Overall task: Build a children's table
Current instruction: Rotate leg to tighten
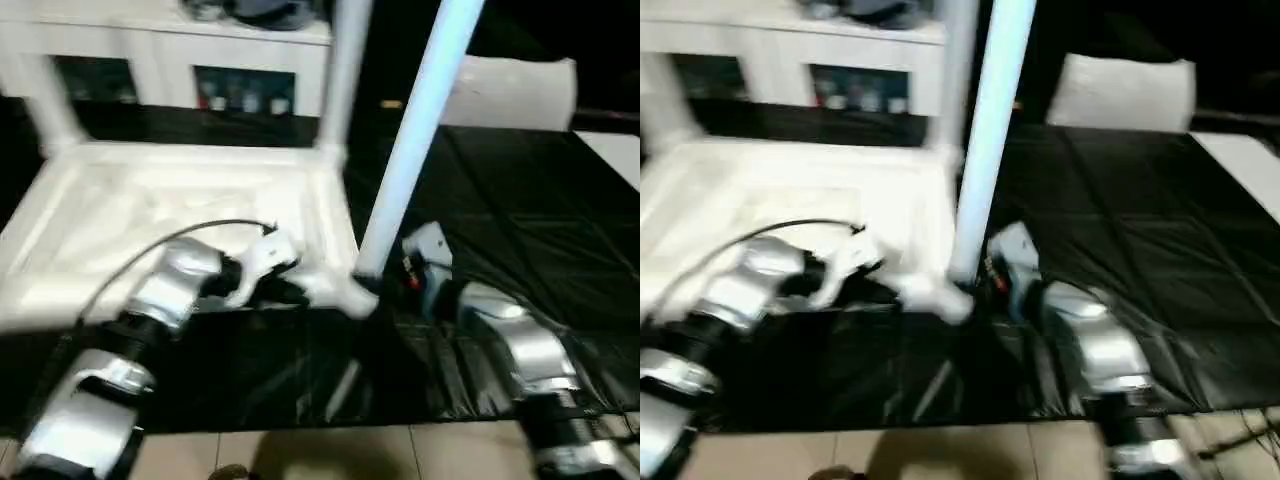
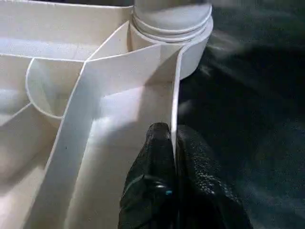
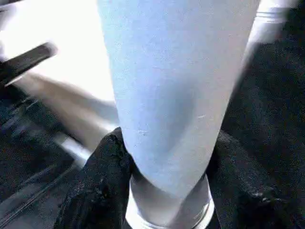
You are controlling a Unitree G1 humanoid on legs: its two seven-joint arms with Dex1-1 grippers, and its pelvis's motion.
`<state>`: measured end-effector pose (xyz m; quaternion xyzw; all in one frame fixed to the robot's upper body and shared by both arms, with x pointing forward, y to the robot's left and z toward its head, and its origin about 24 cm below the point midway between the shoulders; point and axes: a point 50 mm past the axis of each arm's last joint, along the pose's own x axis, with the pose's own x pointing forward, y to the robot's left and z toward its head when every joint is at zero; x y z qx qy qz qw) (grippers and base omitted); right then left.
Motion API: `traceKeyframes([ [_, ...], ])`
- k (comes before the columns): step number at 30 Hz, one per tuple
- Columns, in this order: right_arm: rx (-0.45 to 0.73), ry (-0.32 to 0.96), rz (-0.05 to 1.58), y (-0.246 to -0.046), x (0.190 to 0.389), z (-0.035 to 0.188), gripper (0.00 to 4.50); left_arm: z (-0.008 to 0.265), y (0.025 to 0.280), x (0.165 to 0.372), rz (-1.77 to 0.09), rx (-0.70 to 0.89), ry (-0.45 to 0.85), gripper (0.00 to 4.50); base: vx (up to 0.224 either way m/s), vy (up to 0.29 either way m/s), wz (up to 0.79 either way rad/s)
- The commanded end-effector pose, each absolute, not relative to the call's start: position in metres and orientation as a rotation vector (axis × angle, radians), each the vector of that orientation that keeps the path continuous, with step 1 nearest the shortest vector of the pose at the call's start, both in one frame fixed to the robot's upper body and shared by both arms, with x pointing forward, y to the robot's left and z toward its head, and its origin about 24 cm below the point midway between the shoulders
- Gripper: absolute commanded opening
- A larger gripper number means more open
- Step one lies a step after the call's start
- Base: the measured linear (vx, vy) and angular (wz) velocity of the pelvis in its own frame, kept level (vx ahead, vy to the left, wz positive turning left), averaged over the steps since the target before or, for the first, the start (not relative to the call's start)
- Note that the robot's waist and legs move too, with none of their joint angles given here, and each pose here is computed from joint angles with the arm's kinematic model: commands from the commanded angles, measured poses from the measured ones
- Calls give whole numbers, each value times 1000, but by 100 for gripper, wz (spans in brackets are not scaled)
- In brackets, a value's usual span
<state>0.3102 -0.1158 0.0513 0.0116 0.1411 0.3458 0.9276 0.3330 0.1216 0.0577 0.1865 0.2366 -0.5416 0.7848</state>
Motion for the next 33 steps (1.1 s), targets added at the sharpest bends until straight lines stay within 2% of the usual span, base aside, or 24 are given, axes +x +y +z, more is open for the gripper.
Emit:
traceKeyframes([
  [1, 78, 416, 827, -64, 296, 30, 191, 79, 83, 342, -1107, 340, 340, 0, 0, 0, 0],
  [4, 72, 428, 656, -39, 309, 33, 191, 86, 59, 351, -974, 295, 306, 0, 0, 0, 0],
  [6, 115, 415, 620, -31, 314, 38, 191, 88, 51, 351, -959, 322, 300, 0, 0, 0, 0],
  [7, 115, 415, 620, -31, 314, 38, 191, 88, 51, 351, -959, 322, 300, 0, 0, 0, 0],
  [8, 128, 400, 610, -30, 315, 41, 226, 87, 49, 350, -967, 344, 301, 0, 0, 0, 0],
  [11, 134, 365, 592, -31, 317, 46, 247, 84, 49, 348, -987, 378, 312, 0, 0, 0, 0],
  [13, 159, 334, 571, -39, 318, 49, 267, 78, 57, 344, -1020, 407, 340, 0, 0, 0, 0],
  [19, 124, 255, 575, -61, 317, 55, 314, 69, 78, 338, -1062, 445, 371, 0, 0, 0, 0],
  [21, 59, 200, 627, -79, 310, 58, 333, 63, 94, 335, -1083, 469, 391, 0, 0, 0, 0],
  [23, 42, 187, 649, -85, 307, 60, 353, 61, 99, 334, -1096, 474, 390, 0, 0, 0, 0],
  [25, 15, 156, 732, -103, 300, 65, 360, 61, 110, 331, -1139, 486, 387, 0, 0, 0, 0],
  [27, -3, 149, 765, -109, 297, 67, 387, 61, 114, 329, -1170, 493, 378, 0, 0, 0, 0],
  [28, -38, 145, 823, -119, 293, 70, 396, 63, 118, 326, -1223, 497, 369, 0, 0, 0, 0],
  [30, -63, 147, 867, -126, 290, 72, 407, 64, 121, 324, -1263, 502, 362, 0, 0, 0, 0],
  [32, -100, 157, 934, -135, 286, 74, 437, 64, 126, 321, -1313, 510, 366, 0, 0, 0, 0],
  [33, -126, 181, 1011, -145, 283, 75, 443, 64, 131, 316, -1392, 537, 370, 0, 0, 0, 0],
])
